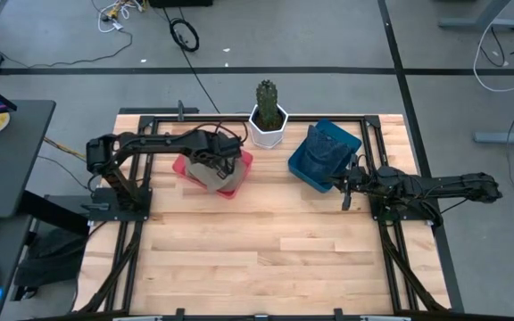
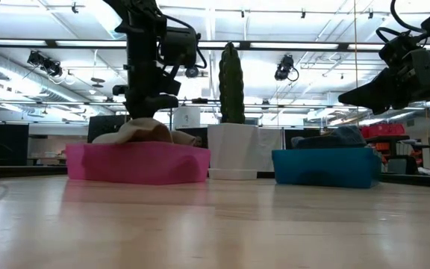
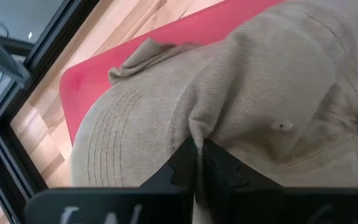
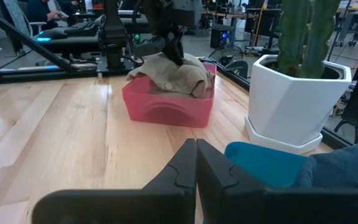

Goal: Pick & Place hat
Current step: Put the brown cap into the red bin

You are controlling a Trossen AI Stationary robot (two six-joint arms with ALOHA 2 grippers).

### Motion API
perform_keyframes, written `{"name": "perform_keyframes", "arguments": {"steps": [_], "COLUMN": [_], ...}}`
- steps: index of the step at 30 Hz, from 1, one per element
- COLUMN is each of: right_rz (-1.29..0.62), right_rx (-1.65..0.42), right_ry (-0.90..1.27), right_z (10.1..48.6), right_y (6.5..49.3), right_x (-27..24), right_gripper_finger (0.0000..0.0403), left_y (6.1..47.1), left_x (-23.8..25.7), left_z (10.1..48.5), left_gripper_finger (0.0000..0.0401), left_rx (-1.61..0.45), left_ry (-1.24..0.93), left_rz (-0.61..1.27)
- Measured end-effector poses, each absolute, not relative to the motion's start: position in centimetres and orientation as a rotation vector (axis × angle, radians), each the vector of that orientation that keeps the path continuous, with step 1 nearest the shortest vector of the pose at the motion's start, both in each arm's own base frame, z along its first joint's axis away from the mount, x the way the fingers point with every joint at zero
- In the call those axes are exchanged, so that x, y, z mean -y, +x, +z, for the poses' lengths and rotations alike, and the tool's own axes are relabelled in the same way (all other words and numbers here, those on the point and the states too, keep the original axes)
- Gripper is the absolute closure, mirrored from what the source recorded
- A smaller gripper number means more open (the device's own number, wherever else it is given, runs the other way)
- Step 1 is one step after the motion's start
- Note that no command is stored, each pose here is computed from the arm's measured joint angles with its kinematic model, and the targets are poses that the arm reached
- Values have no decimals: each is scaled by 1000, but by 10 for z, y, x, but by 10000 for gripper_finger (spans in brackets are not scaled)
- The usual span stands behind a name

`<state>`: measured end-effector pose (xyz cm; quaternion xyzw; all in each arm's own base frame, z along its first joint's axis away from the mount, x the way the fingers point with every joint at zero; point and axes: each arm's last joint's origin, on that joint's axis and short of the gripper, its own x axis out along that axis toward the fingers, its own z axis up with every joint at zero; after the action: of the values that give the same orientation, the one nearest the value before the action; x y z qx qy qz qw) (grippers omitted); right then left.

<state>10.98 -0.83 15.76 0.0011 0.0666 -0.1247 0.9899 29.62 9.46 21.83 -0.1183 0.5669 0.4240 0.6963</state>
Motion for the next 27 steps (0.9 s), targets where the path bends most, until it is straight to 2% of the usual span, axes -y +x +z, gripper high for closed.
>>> {"name": "perform_keyframes", "arguments": {"steps": [10, 16, 20, 23, 27], "right_rz": [-250, -250, -250, -250, -250], "right_rx": [-134, -134, -134, -133, -134], "right_ry": [2, 2, 2, 2, 2], "right_z": [158, 158, 158, 158, 158], "right_y": [110, 110, 110, 110, 110], "right_x": [8, 8, 8, 8, 8], "right_gripper_finger": [394, 394, 394, 394, 394], "left_y": [300, 290, 282, 277, 277], "left_x": [-95, -91, -83, -68, -45], "left_z": [223, 246, 268, 280, 285], "left_gripper_finger": [291, 265, 259, 263, 301], "left_rx": [-1241, -1164, -1068, -1053, -1074], "left_ry": [-228, -236, -234, -234, -182], "left_rz": [910, 902, 882, 789, 629]}}
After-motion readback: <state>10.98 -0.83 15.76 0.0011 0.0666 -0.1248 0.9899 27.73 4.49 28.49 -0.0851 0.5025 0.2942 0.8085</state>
